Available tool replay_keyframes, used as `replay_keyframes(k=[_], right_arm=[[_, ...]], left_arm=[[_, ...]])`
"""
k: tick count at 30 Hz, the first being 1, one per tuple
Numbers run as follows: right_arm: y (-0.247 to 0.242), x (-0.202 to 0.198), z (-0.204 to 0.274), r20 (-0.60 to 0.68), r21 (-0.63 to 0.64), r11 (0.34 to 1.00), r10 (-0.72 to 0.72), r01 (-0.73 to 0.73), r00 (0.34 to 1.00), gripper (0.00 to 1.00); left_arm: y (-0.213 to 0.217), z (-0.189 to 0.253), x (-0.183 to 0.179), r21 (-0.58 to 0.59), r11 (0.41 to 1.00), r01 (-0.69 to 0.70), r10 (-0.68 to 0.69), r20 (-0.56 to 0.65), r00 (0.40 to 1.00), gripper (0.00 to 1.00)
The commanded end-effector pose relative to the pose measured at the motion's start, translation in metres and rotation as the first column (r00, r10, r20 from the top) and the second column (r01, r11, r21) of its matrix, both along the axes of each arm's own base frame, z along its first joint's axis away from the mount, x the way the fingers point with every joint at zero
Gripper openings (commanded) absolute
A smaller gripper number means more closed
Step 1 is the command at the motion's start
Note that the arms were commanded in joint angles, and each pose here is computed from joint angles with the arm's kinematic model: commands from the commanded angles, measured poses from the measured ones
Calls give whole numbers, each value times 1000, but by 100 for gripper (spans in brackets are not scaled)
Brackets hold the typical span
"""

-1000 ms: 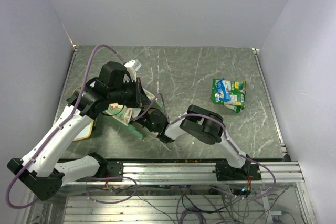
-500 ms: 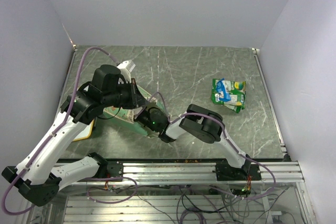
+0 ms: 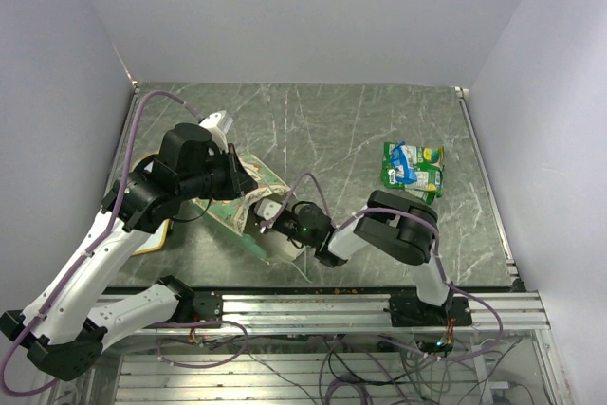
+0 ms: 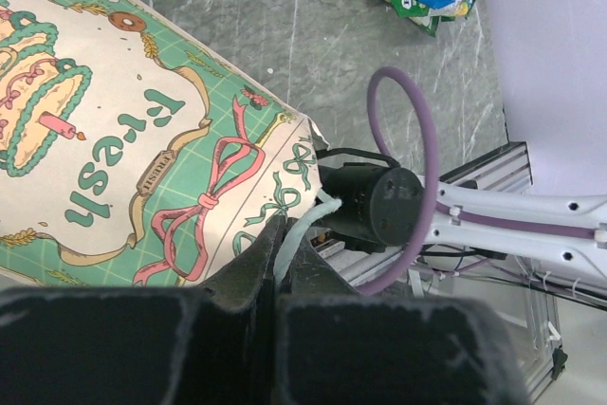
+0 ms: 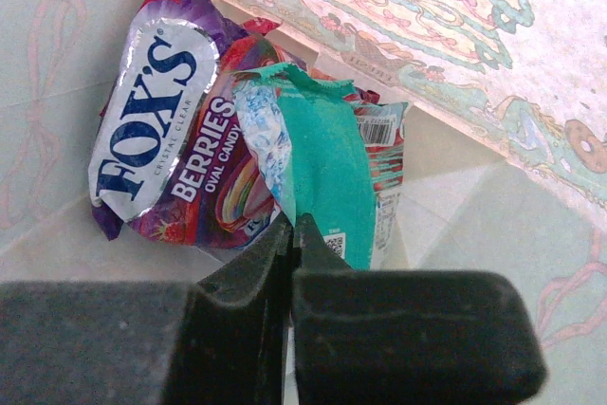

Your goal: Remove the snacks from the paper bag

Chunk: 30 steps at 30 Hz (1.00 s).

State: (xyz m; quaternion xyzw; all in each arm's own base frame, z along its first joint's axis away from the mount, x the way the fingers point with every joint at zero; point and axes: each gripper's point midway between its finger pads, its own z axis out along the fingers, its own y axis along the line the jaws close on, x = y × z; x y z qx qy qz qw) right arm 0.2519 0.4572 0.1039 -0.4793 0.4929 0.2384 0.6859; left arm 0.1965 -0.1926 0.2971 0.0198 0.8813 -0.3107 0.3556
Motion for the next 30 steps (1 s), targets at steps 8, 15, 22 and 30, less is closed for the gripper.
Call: replay_keyframes(k=[8, 15, 22, 30], right_arm=[[-13, -31, 62, 13, 116, 989, 92, -93, 996, 0], [-37, -50, 58, -93, 49, 992, 116, -112, 989, 0], [-62, -69, 85, -174, -72, 986, 138, -152, 975, 0], [-105, -102, 130, -268, -120, 972, 165, -203, 949, 0]], left_arm=[[6, 1, 11, 33, 998, -50, 49, 27, 998, 7], [10, 12, 22, 46, 995, -93, 90, 71, 993, 7], [14, 3, 35, 58, 986, -156, 151, 83, 985, 7], [12, -13, 55, 95, 971, -217, 212, 68, 975, 7]])
